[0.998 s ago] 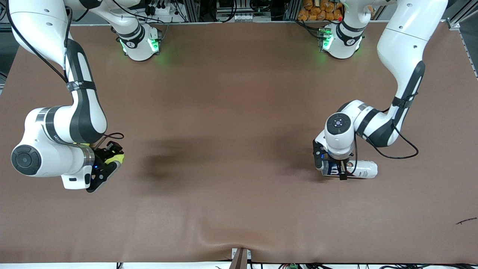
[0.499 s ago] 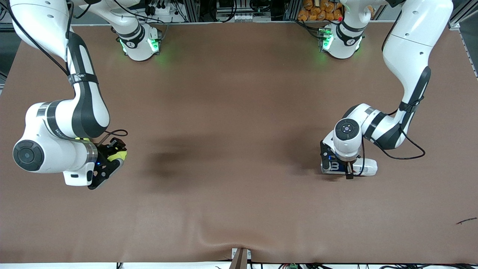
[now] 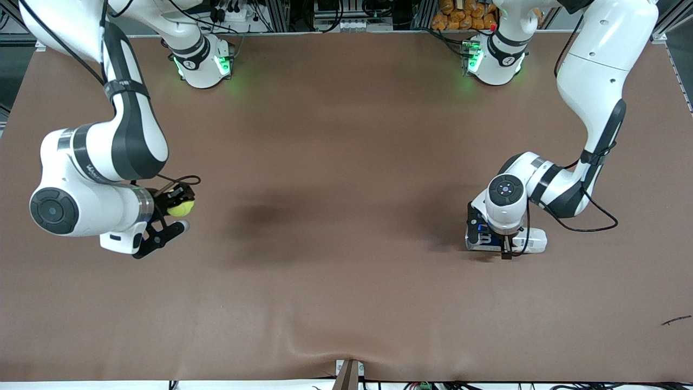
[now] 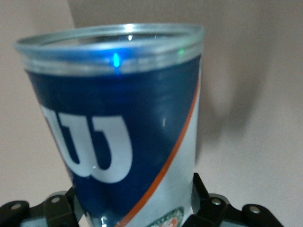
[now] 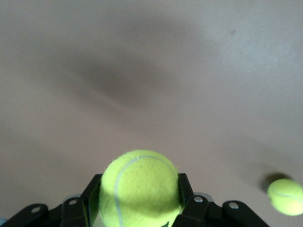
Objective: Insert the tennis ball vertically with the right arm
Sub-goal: 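Lift the tennis ball with the right gripper, then carry the can toward the middle while the right gripper brings the ball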
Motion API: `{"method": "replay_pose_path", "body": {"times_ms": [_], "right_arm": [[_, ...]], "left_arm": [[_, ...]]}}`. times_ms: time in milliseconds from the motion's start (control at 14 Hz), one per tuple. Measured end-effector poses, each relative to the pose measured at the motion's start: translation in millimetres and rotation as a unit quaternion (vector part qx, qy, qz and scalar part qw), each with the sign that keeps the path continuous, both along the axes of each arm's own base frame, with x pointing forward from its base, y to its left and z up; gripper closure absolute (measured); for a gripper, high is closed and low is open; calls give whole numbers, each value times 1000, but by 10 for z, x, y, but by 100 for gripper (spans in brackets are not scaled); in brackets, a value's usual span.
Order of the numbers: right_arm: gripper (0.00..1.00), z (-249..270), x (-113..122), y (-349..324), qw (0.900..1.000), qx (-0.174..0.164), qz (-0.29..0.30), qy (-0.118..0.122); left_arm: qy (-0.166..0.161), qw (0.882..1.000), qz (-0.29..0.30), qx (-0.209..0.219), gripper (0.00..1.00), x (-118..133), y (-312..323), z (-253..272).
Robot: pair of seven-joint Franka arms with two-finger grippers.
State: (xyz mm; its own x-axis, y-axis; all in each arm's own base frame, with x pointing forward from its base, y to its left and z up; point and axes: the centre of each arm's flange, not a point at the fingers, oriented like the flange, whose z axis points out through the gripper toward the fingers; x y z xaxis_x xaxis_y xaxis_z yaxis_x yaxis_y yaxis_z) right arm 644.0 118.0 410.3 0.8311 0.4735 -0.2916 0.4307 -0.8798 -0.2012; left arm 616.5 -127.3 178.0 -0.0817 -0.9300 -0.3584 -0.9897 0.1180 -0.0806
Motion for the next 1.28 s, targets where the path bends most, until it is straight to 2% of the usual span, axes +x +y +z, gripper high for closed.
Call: {"method": "replay_pose_path", "body": {"times_ms": [285,428,499,641,784,926,1069,1140,1283], "right_arm": [[33,36,-10,49,997,-2,-75,6],[33,78,16,19,995,-9,-102,-4],[33,102,34,-10,994,-10,-111,-11],[33,134,86,-66,991,-11,-130,-28],[33,149,131,-50,987,-9,-157,-43],[33,163,142,28,982,-4,-184,-45],[33,175,124,90,980,-3,-193,-41],[33,186,98,101,981,-4,-193,-33],[33,225,10,111,980,-11,-199,-8]], "left_arm": [[3,1000,-5,3,15,3,44,-30],[2,1000,-6,3,25,10,39,-22],[2,1000,-6,3,26,10,38,-21],[0,1000,-8,3,36,19,31,-9],[-3,1000,-10,-1,36,24,6,0],[-12,1000,-20,-15,35,33,-125,46],[-22,997,-18,-65,35,50,-547,237],[-22,994,-3,-107,35,55,-838,392],[-26,979,33,-197,35,69,-1389,720]]}}
